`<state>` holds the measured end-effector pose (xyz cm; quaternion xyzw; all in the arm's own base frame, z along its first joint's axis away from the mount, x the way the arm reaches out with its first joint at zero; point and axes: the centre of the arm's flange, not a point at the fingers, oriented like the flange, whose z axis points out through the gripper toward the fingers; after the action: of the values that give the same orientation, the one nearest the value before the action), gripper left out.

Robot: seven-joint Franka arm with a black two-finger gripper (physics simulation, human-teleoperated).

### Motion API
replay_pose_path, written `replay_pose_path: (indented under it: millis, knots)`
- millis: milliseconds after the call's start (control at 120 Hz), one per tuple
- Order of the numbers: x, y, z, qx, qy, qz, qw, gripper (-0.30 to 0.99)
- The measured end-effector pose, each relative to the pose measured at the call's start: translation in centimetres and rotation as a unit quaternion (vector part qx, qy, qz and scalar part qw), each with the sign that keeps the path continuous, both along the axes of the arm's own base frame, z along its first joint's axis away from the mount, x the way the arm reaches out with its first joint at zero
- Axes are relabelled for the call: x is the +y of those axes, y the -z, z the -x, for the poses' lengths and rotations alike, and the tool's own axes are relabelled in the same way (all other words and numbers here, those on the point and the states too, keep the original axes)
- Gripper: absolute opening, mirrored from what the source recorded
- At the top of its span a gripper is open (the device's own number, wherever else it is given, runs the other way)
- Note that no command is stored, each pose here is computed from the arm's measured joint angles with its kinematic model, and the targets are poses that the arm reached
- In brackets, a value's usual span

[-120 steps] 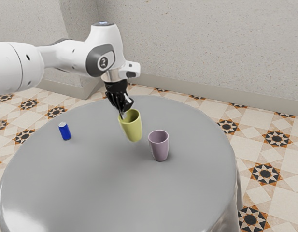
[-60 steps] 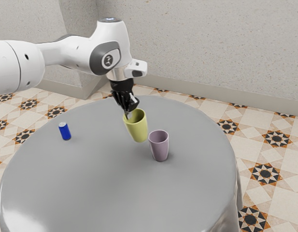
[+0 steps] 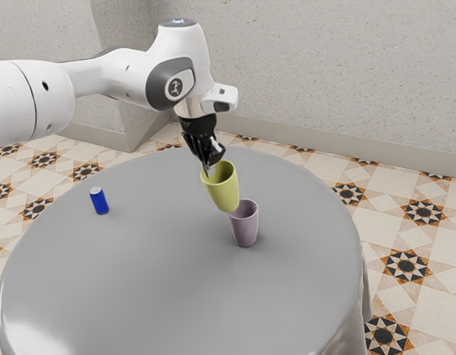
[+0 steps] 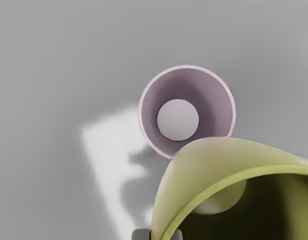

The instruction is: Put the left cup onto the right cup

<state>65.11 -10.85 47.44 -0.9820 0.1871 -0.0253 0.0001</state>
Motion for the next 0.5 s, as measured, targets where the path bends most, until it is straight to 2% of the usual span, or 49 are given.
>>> replay_pose_path:
  millis: [500]
  knots:
    - [-1.2, 0.7, -1.8, -0.006, 0.007, 0.002, 1.0, -0.09]
